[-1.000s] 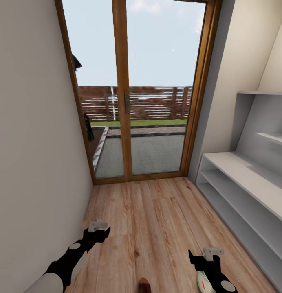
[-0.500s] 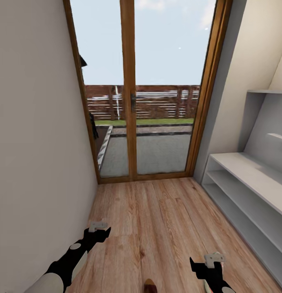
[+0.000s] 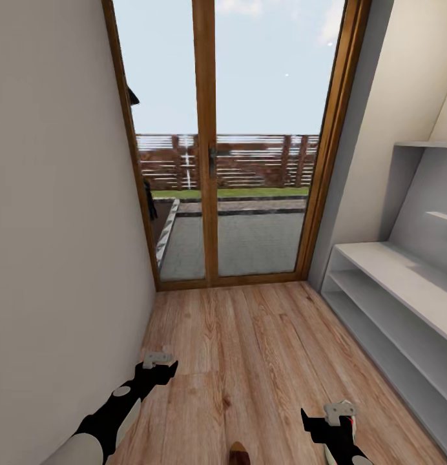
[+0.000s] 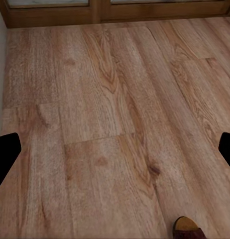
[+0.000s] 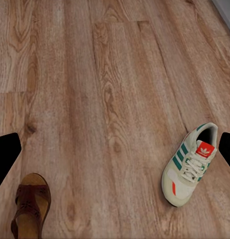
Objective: Pick up the two gym shoes and the two sandals from the corridor floor and place them onto the hallstand (shoe rack) in the corridor, making sure they are on the rack and not on the floor. Arrange them so the two gym shoes are next to each other and the two sandals are next to each other.
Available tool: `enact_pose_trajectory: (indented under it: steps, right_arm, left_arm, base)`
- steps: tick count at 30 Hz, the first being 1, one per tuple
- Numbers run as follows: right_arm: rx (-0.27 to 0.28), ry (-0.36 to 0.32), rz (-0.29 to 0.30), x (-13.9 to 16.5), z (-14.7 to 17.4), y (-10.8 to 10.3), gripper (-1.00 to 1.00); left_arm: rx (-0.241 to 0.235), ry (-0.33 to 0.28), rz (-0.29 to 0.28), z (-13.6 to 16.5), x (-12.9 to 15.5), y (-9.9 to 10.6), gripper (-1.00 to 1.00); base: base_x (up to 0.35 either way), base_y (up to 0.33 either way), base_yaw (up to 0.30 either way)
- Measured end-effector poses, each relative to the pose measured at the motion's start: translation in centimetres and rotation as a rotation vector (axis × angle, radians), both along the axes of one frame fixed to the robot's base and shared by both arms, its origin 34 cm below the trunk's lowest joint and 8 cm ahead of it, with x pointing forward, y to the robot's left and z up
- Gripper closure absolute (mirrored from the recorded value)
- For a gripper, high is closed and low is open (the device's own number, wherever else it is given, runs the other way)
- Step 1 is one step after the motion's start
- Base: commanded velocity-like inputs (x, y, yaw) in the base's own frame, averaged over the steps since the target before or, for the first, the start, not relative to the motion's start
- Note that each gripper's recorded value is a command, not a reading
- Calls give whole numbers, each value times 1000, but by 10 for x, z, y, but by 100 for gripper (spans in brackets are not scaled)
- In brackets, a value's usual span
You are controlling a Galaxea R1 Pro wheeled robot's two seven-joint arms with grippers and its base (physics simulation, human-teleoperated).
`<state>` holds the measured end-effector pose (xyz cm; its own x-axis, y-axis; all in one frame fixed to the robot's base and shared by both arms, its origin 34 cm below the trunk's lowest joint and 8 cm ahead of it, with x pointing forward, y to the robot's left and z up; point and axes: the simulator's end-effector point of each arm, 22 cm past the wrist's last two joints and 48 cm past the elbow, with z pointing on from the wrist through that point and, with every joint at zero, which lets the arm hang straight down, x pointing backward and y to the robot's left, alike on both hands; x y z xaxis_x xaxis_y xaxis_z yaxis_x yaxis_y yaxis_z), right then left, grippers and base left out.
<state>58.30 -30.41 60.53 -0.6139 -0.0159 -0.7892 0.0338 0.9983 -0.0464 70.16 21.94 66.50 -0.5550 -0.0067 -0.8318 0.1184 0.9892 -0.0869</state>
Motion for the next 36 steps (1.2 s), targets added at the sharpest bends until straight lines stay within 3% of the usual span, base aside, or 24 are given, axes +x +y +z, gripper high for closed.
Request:
enact_pose_trajectory:
  steps: [18, 36]
  right_arm:
    - [1, 1, 0, 0, -1, 0, -100]
    - [2, 3, -1, -1, -1, 0, -100]
  left_arm:
    - [-4, 1, -3, 0, 0, -4, -100]
    - [-11, 3, -7, -1, -1, -10, -100]
  base:
    - [29, 98, 31]
    - [2, 8, 14]
